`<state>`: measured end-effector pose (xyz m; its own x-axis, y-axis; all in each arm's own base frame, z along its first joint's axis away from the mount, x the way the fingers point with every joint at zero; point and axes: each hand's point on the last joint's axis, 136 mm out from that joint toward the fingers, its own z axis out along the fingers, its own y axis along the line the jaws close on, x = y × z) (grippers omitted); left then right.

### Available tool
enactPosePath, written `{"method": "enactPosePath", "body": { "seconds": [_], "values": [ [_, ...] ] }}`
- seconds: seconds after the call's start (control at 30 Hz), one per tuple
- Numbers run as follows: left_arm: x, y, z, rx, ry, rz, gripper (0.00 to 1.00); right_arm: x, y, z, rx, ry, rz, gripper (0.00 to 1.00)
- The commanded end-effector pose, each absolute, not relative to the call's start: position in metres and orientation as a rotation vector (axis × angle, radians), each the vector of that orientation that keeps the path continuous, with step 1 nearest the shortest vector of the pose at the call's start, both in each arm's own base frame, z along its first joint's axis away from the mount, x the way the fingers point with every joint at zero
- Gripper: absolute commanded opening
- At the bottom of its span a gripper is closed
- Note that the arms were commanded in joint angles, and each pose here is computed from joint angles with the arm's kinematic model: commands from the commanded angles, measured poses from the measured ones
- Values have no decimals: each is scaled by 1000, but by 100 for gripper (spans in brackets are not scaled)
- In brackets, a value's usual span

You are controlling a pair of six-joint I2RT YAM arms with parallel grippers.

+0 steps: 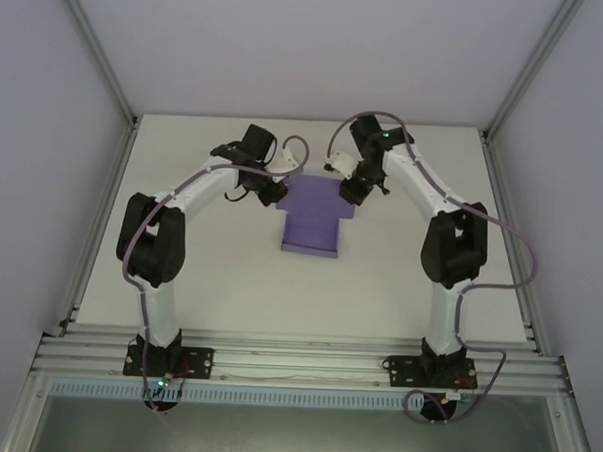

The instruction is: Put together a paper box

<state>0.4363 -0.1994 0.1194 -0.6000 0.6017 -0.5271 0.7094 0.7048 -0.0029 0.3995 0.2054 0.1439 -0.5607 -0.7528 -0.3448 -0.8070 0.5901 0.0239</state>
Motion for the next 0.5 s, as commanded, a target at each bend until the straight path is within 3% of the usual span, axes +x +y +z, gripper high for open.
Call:
{"method": "enactPosePath", "body": {
  "seconds": [0.0,0.13,0.3,0.47],
  "values": [
    [453,-183,111,577,2519,-110,0,440,204,182,-653,2504,204,0],
    [445,-192,133,421,2508,-36,0,443,208,194,-280,2447,297,0],
    [440,-214,142,228,2502,-257,0,451,206,210,120,2338,425,0],
    [446,-229,131,-32,2513,-432,0,455,219,205,258,2303,495,0]
  ]
}}
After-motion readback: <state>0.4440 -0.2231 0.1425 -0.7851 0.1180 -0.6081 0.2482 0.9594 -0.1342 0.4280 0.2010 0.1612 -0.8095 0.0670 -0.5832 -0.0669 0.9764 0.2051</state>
